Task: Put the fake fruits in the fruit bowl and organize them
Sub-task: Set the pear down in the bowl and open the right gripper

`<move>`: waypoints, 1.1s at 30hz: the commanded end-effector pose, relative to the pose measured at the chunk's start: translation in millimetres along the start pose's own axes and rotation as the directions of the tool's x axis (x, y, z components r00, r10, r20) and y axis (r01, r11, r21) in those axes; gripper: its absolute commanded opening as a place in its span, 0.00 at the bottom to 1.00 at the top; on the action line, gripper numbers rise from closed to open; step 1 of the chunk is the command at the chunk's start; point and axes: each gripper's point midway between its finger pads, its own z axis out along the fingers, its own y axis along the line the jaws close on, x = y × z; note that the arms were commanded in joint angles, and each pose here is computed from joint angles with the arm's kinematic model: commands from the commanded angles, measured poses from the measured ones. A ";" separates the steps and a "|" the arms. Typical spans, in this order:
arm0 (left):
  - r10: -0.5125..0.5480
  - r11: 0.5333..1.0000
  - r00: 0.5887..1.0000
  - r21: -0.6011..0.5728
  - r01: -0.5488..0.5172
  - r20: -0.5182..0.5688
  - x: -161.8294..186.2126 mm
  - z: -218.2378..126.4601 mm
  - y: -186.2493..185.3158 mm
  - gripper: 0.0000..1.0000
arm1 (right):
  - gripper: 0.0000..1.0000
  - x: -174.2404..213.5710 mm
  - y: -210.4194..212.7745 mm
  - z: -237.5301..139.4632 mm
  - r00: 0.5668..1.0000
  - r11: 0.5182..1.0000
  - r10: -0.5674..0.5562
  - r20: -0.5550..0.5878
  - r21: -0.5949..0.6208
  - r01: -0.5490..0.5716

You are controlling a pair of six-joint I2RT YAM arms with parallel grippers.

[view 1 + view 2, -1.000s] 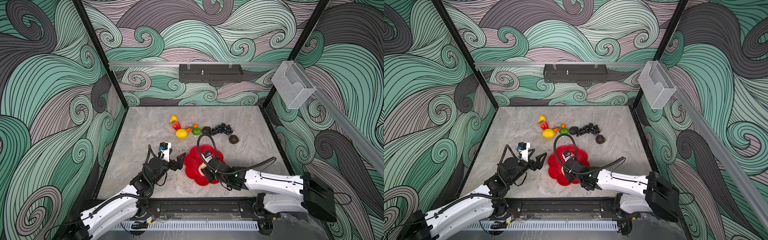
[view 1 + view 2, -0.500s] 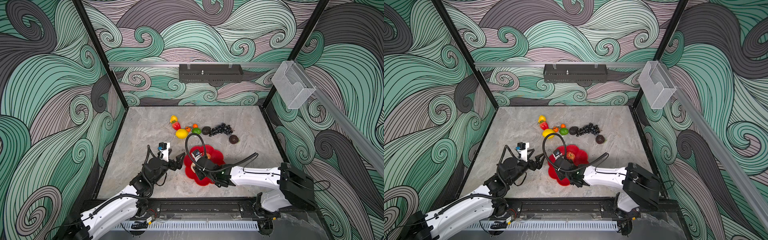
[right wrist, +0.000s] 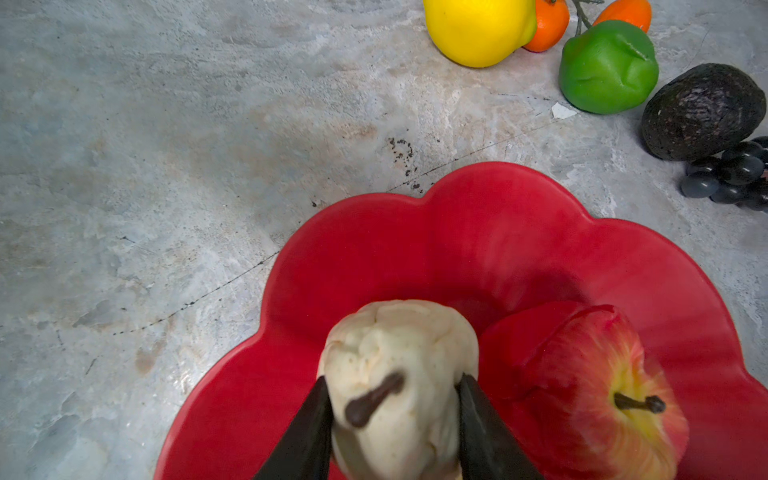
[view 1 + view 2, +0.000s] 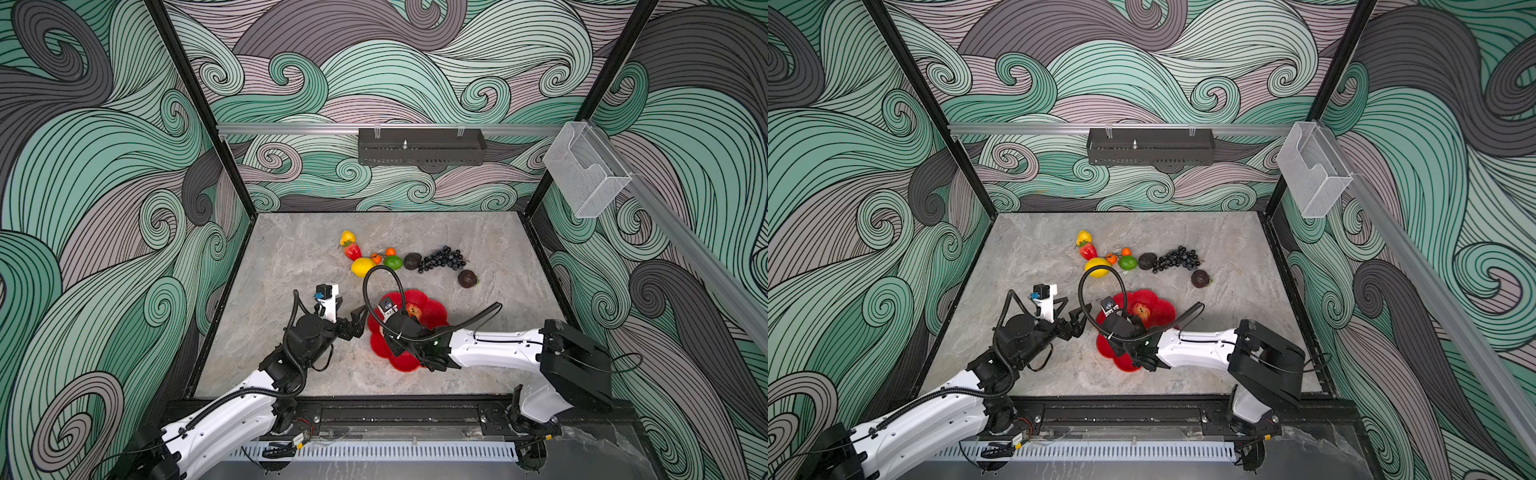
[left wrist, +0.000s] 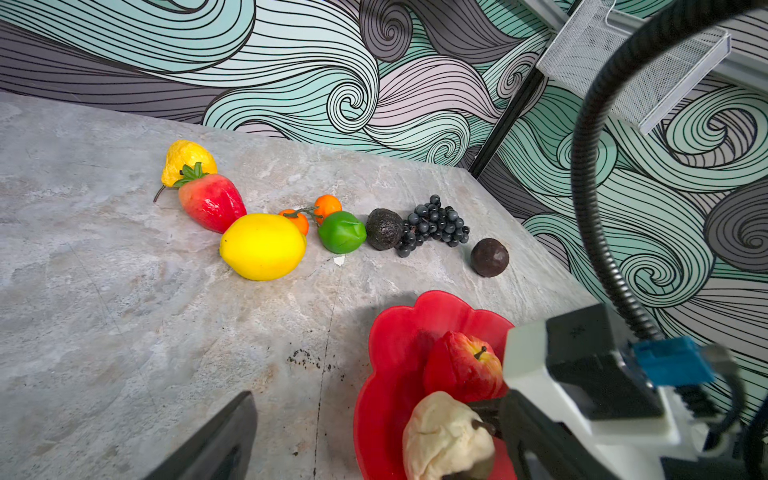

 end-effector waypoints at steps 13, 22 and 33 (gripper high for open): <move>-0.023 1.000 1.000 0.013 0.023 0.018 -5.4 -0.1 -0.8 0.93 | 0.50 -8.2 -3.8 5.6 1.000 0.999 -0.018 0.021 0.047 0.017; -0.025 1.000 1.000 0.013 0.024 0.019 -5.2 -0.6 -0.4 0.93 | 0.50 -4.3 -5.0 7.5 1.000 0.998 -0.022 0.011 0.056 0.021; -0.028 1.000 0.999 0.013 0.028 0.019 -5.5 -0.2 -0.1 0.93 | 0.56 -2.1 -7.8 5.6 1.000 0.998 -0.020 0.014 0.063 0.019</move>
